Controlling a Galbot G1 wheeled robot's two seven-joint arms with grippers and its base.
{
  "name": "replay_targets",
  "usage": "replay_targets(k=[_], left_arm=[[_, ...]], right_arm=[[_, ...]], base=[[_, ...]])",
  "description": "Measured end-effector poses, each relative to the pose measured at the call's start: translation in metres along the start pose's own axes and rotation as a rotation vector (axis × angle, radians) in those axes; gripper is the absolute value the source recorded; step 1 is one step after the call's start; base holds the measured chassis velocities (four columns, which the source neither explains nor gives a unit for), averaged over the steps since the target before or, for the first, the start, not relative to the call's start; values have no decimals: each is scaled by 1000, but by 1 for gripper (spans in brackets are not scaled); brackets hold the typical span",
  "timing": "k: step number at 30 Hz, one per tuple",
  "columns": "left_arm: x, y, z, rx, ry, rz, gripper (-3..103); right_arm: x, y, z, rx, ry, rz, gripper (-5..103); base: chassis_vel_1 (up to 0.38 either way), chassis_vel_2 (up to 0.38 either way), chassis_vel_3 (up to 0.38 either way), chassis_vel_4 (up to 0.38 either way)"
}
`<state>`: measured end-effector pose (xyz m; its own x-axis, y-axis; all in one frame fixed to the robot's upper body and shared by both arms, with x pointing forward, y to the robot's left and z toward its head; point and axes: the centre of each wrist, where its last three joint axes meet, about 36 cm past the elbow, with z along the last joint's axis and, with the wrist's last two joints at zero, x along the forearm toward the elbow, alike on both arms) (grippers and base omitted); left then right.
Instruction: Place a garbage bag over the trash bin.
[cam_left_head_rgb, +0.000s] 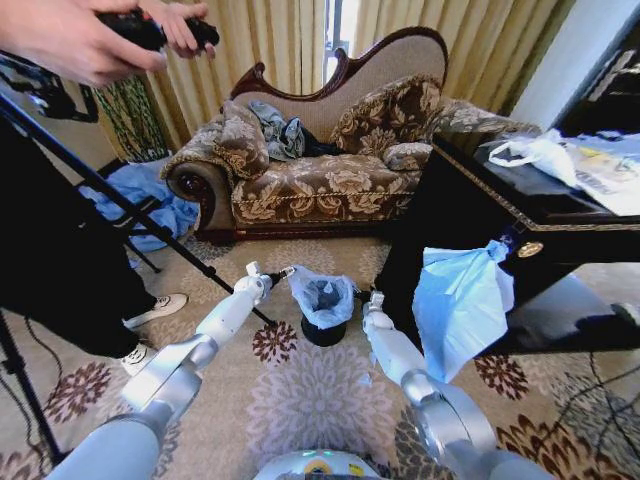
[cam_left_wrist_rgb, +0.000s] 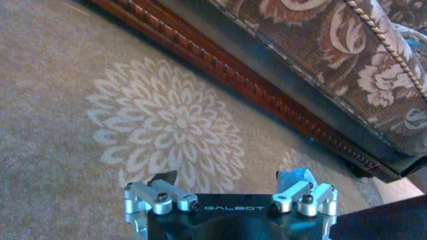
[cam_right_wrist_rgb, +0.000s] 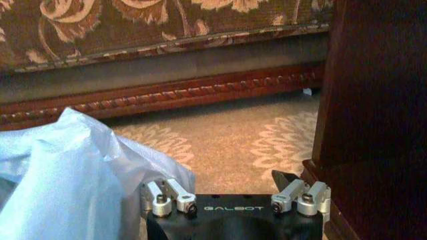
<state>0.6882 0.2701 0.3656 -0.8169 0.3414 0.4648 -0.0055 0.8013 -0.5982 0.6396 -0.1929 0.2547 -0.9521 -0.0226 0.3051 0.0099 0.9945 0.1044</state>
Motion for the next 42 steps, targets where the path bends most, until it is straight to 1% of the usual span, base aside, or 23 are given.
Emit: replay_targets(k=[7, 8, 11, 14, 18, 20, 23, 30, 31, 33, 34, 35, 36, 40, 41, 42], left_arm=[[-1, 3, 1, 14, -4, -16, 99], [-1, 5, 4, 17, -1, -19, 99], [-1, 10, 12, 20, 10, -27, 99], [-3, 18, 27, 29, 25, -40, 99], [-5, 22, 39, 36, 32, -46, 99], [-7, 24, 51, 41, 45, -47, 99], [-9, 26, 61, 41, 55, -45, 99], [-8, 29, 69, 29, 68, -44, 99], [-6, 31, 67, 21, 69, -44, 99], [-4, 32, 66, 16, 69, -42, 99], [-2, 33, 64, 12, 72, -38, 99], [1, 33, 60, 7, 76, -30, 99], [3, 34, 58, 3, 76, -25, 99], [6, 37, 52, -1, 75, -19, 99], [8, 37, 47, -2, 71, -12, 99], [9, 37, 45, -3, 70, -9, 99]], right_arm=[[-4, 0, -3, 26, 48, 26, 84], [-4, -2, -2, 30, 57, 33, 82], [-3, -7, 2, 37, 72, 45, 81], [-2, -15, 7, 44, 91, 57, 81], [0, -21, 13, 48, 109, 62, 81], [3, -24, 23, 51, 128, 60, 81], [9, -24, 35, 50, 147, 49, 81], [12, -19, 43, 39, 152, 21, 79], [12, -18, 41, 35, 144, 12, 75], [12, -18, 39, 31, 136, 3, 75], [12, -17, 37, 28, 129, -5, 71], [15, -16, 35, 21, 132, -21, 71], [17, -15, 34, 23, 137, -33, 81], [19, -16, 32, 31, 144, -61, 81], [21, -17, 30, 33, 151, -76, 91], [22, -18, 28, 33, 152, -84, 91]], base=[[0, 0, 0, 0], [0, 0, 0, 0], [0, 0, 0, 0], [0, 0, 0, 0], [0, 0, 0, 0], [0, 0, 0, 0], [0, 0, 0, 0], [0, 0, 0, 0], [0, 0, 0, 0], [0, 0, 0, 0], [0, 0, 0, 0], [0, 0, 0, 0], [0, 0, 0, 0], [0, 0, 0, 0], [0, 0, 0, 0], [0, 0, 0, 0]])
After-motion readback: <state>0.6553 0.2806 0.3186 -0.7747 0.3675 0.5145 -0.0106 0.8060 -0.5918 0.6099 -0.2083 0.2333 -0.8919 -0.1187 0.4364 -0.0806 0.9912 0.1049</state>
